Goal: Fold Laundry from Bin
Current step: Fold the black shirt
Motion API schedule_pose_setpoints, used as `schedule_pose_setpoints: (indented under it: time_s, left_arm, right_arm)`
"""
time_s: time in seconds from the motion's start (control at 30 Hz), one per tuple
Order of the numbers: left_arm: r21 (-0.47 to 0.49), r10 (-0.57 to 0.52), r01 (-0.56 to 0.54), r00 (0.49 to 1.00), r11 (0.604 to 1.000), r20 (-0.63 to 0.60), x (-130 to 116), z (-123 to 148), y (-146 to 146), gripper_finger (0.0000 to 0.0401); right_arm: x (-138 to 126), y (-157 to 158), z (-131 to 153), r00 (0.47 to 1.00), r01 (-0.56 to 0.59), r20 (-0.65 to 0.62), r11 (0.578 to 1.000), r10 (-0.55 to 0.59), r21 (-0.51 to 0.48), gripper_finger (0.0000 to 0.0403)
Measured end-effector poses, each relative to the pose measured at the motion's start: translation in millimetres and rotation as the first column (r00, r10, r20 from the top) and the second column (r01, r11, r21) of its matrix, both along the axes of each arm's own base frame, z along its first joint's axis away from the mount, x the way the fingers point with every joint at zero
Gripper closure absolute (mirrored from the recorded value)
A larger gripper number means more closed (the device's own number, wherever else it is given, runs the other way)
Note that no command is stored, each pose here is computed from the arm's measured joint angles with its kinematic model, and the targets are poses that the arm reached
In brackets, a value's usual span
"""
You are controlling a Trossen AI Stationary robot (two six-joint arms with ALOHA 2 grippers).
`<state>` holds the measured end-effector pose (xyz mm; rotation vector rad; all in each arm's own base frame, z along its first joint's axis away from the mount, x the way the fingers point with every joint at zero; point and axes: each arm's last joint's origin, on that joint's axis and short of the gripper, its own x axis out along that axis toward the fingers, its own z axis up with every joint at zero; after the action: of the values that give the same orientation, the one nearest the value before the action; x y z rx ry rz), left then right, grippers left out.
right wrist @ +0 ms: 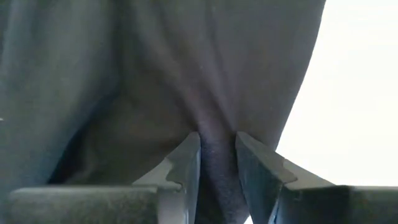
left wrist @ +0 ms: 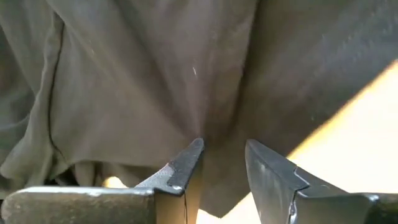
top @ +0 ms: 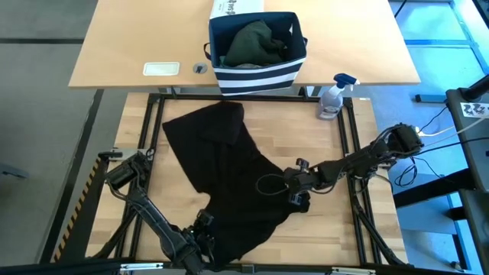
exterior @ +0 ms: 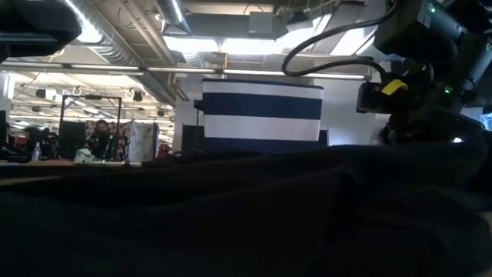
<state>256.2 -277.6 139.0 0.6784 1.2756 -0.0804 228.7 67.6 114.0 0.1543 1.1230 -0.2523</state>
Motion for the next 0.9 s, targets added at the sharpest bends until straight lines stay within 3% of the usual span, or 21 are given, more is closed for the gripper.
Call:
schedule_pose_setpoints:
  time_s: [0.3,0.63,0.77,0.9]
  left_arm:
    - [0.03,0.013,-0.014,1.0,0.999,0.018,3,1,4,0.0288]
    - [0.057,0.024,-0.032,0.991,0.998,0.135,13,20,8,0.0288]
    - [0.035,0.03,-0.036,0.988,0.999,0.15,15,20,7,0.0288]
    - [0.021,0.034,-0.038,0.986,0.999,0.162,16,18,7,0.0288]
  right_arm:
    - [-9,-4,19,0.999,-0.012,0.048,1.0,0.012,-0.002,0.0296]
    - [-9,-5,80,0.968,-0.003,0.253,1.0,-0.003,0.021,0.0296]
    - [-1,10,93,0.915,-0.088,0.399,0.995,0.063,0.044,0.0296]
    - [7,39,96,0.829,-0.229,0.52,0.973,0.208,-0.023,0.0296]
